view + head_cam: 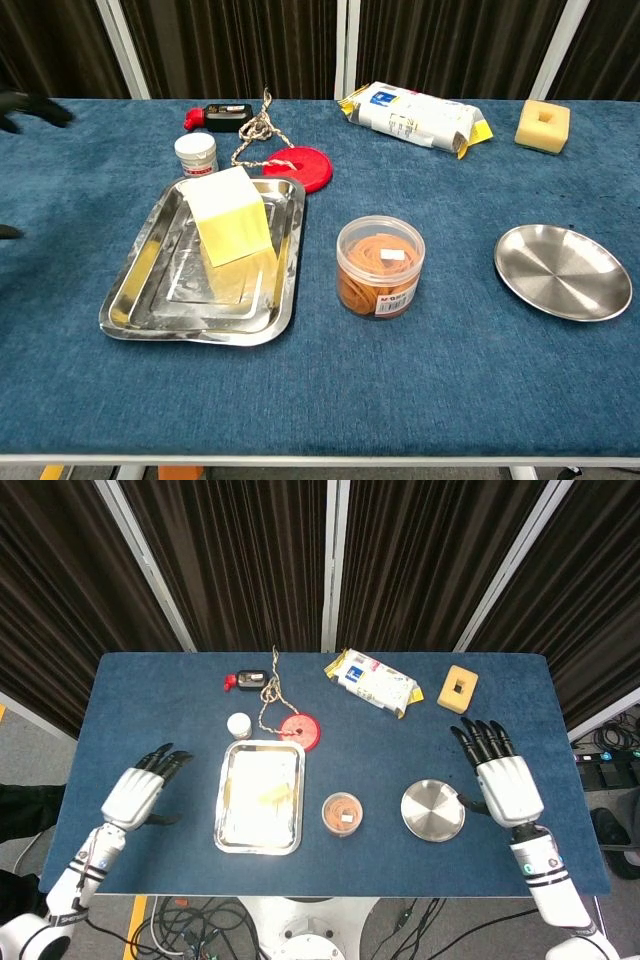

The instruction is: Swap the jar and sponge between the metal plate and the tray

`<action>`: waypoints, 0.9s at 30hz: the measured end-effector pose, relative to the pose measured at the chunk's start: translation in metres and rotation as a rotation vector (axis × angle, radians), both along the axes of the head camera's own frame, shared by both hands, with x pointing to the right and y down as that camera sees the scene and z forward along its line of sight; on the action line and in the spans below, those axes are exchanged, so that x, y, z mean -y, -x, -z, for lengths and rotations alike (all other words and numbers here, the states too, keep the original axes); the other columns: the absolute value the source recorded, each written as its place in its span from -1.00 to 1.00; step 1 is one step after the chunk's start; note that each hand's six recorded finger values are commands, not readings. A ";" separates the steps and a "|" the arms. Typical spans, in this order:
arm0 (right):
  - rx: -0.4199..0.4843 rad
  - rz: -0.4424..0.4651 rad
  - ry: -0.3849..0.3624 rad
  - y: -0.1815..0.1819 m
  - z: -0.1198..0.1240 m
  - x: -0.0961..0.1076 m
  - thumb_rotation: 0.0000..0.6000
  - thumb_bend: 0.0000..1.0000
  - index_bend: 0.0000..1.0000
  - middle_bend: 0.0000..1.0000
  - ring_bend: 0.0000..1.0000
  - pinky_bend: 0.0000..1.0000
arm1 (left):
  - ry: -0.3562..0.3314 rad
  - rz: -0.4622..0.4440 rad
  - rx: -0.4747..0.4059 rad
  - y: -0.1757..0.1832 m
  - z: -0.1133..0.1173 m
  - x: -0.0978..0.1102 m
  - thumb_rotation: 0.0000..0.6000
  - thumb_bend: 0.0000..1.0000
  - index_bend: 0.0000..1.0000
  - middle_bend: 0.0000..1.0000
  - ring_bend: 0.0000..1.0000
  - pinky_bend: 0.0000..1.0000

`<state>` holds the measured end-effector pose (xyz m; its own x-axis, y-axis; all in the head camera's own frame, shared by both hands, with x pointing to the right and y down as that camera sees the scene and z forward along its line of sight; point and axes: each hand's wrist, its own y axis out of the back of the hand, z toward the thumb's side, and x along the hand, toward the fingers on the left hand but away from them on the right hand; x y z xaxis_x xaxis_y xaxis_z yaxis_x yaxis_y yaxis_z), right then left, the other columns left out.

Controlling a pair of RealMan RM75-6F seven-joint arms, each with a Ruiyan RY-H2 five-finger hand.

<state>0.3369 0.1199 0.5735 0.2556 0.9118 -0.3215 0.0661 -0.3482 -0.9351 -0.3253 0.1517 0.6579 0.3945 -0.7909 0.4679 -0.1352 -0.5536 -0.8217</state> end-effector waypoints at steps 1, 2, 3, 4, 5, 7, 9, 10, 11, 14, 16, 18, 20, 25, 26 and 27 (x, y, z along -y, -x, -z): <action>0.004 -0.018 -0.005 -0.006 0.003 -0.001 1.00 -1.00 -1.00 -1.00 -1.00 -1.00 | 0.011 -0.024 -0.020 -0.012 -0.004 0.002 1.00 -1.00 -0.73 -0.76 -0.98 -0.64; 0.008 -0.034 -0.008 -0.012 0.005 -0.002 1.00 -1.00 -1.00 -1.00 -1.00 -1.00 | 0.019 -0.036 -0.034 -0.020 -0.007 0.003 1.00 -1.00 -0.73 -0.76 -0.98 -0.64; 0.012 -0.054 -0.012 -0.020 0.007 -0.003 1.00 -1.00 -1.00 -1.00 -1.00 -1.00 | 0.025 -0.045 -0.047 -0.027 -0.010 0.004 1.00 -1.00 -0.73 -0.76 -0.98 -0.65; 0.015 -0.067 -0.013 -0.025 0.008 -0.005 1.00 -1.00 -1.00 -1.00 -1.00 -1.00 | 0.032 -0.048 -0.063 -0.036 -0.012 0.006 1.00 -1.00 -0.74 -0.77 -0.98 -0.65; 0.017 -0.078 -0.013 -0.030 0.009 -0.006 1.00 -1.00 -1.00 -1.00 -1.00 -1.00 | 0.035 -0.045 -0.074 -0.040 -0.013 0.008 1.00 -1.00 -0.74 -0.77 -0.98 -0.65; 0.024 -0.101 -0.014 -0.040 0.009 -0.008 1.00 -1.00 -1.00 -1.00 -1.00 -1.00 | 0.046 -0.041 -0.098 -0.051 -0.016 0.012 1.00 -1.00 -0.74 -0.77 -0.98 -0.65; 0.028 -0.118 -0.015 -0.048 0.009 -0.009 1.00 -1.00 -1.00 -1.00 -1.00 -1.00 | 0.060 -0.049 -0.111 -0.062 -0.020 0.014 1.00 -1.00 -0.75 -0.77 -0.98 -0.65; 0.028 -0.122 -0.016 -0.052 0.009 -0.009 1.00 -1.00 -1.00 -1.00 -1.00 -1.00 | 0.072 -0.057 -0.117 -0.068 -0.022 0.015 1.00 -1.00 -0.76 -0.78 -0.98 -0.65; 0.028 -0.126 -0.016 -0.054 0.009 -0.009 1.00 -1.00 -1.00 -1.00 -1.00 -1.00 | 0.082 -0.061 -0.121 -0.073 -0.024 0.015 1.00 -1.00 -0.78 -0.78 -0.98 -0.66; 0.030 -0.135 -0.017 -0.060 0.008 -0.009 1.00 -1.00 -1.00 -1.00 -1.00 -1.00 | 0.121 -0.059 -0.148 -0.090 -0.032 0.017 1.00 -1.00 -0.81 -0.79 -0.98 -0.69; 0.030 -0.141 -0.016 -0.063 0.007 -0.009 1.00 -1.00 -1.00 -1.00 -1.00 -1.00 | 0.146 -0.064 -0.172 -0.105 -0.037 0.018 1.00 -1.00 -0.81 -0.80 -0.99 -0.70; 0.025 -0.145 -0.015 -0.066 0.006 -0.008 1.00 -1.00 -1.00 -1.00 -1.00 -1.00 | 0.156 -0.072 -0.185 -0.117 -0.041 0.019 1.00 -1.00 -0.81 -0.80 -1.00 -0.71; 0.026 -0.149 -0.015 -0.068 0.005 -0.008 1.00 -1.00 -1.00 -1.00 -1.00 -1.00 | 0.148 -0.080 -0.187 -0.127 -0.044 0.022 1.00 -1.00 -0.81 -0.80 -1.00 -0.72; 0.031 -0.160 -0.022 -0.074 0.006 -0.008 1.00 -1.00 -1.00 -1.00 -1.00 -1.00 | 0.128 -0.084 -0.163 -0.138 -0.051 0.030 1.00 -1.00 -0.81 -0.80 -1.00 -0.72; 0.032 -0.162 -0.022 -0.075 0.006 -0.008 1.00 -1.00 -1.00 -1.00 -1.00 -1.00 | 0.128 -0.082 -0.158 -0.139 -0.052 0.031 1.00 -1.00 -0.81 -0.80 -1.00 -0.72; 0.033 -0.163 -0.023 -0.076 0.006 -0.008 1.00 -1.00 -1.00 -1.00 -1.00 -1.00 | 0.131 -0.079 -0.154 -0.139 -0.053 0.031 1.00 -1.00 -0.81 -0.80 -1.00 -0.71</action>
<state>0.4130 0.1282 0.5671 0.1136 0.9490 -0.2940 0.1509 -0.3090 -0.9390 -0.1861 0.1205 0.7110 0.5275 -0.6913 0.4938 -0.2057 -0.6679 -0.7153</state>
